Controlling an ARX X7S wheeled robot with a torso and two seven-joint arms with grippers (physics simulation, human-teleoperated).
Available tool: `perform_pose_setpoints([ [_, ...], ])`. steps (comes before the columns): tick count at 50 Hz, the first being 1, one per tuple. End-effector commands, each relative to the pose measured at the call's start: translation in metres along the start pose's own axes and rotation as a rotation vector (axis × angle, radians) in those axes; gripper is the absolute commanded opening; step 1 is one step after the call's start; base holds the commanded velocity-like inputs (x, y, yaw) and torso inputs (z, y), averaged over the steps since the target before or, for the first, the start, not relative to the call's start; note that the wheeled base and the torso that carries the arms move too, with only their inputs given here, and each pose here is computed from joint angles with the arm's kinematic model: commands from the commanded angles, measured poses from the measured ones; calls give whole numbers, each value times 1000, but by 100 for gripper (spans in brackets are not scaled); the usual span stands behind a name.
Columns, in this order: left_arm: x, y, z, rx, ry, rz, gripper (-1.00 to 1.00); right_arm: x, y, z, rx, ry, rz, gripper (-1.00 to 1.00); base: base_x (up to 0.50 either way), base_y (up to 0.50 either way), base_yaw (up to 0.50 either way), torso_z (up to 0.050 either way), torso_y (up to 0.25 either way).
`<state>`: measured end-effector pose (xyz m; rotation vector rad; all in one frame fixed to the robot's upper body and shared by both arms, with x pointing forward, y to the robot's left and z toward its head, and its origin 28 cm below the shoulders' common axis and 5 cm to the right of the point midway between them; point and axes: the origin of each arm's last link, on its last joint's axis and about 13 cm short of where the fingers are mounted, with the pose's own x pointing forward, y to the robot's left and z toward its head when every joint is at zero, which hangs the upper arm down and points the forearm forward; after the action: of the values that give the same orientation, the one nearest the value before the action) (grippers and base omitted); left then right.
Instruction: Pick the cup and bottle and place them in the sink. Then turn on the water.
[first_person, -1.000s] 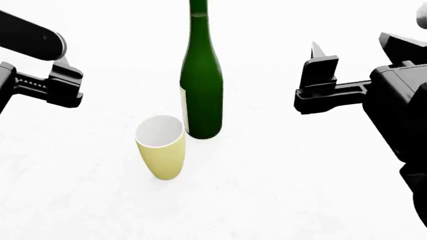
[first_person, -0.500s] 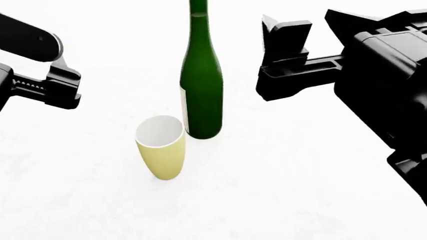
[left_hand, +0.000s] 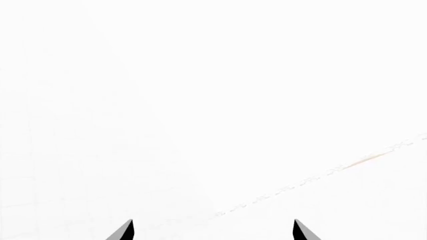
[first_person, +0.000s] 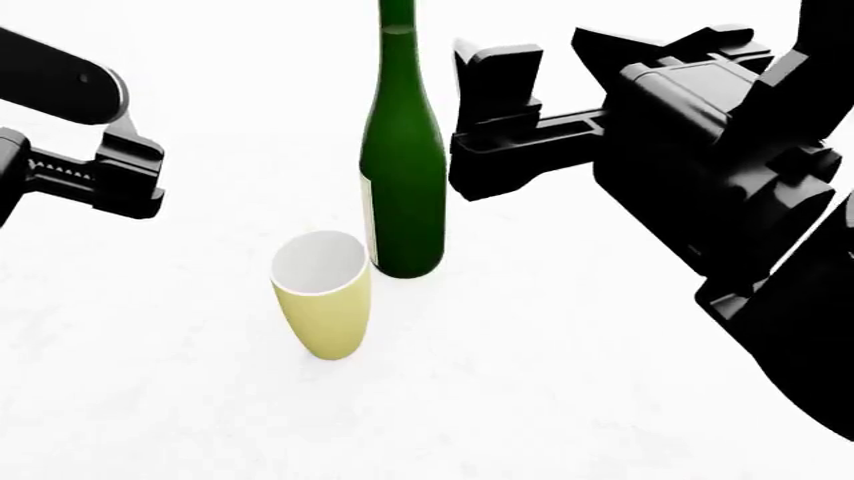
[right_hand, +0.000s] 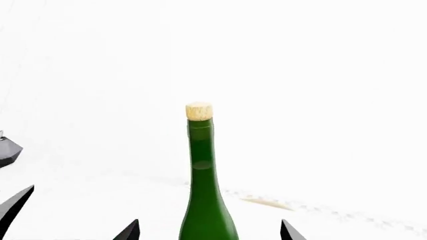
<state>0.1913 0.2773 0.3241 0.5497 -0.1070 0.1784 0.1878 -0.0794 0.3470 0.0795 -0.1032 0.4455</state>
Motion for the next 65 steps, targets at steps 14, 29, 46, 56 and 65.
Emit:
perform_pose_setpoints([
  [14, 2, -2, -2, 2, 2, -4, 100, 22, -3, -10, 34, 12, 15, 100, 0, 0, 0, 0, 0],
  [29, 1, -2, -2, -1, 2, -5, 100, 41, 1, -19, 22, 45, 10, 100, 0, 0, 0, 0, 0],
  [46, 2, -4, -4, 0, 6, -8, 100, 53, 9, -30, 8, 81, 44, 100, 0, 0, 0, 0, 0],
  [56, 2, -3, -6, -3, 7, -6, 100, 62, 14, -30, -22, 85, 45, 100, 0, 0, 0, 0, 0],
  [65, 3, -3, -6, -7, 7, -9, 100, 70, 17, -26, -59, 83, 35, 100, 0, 0, 0, 0, 0],
])
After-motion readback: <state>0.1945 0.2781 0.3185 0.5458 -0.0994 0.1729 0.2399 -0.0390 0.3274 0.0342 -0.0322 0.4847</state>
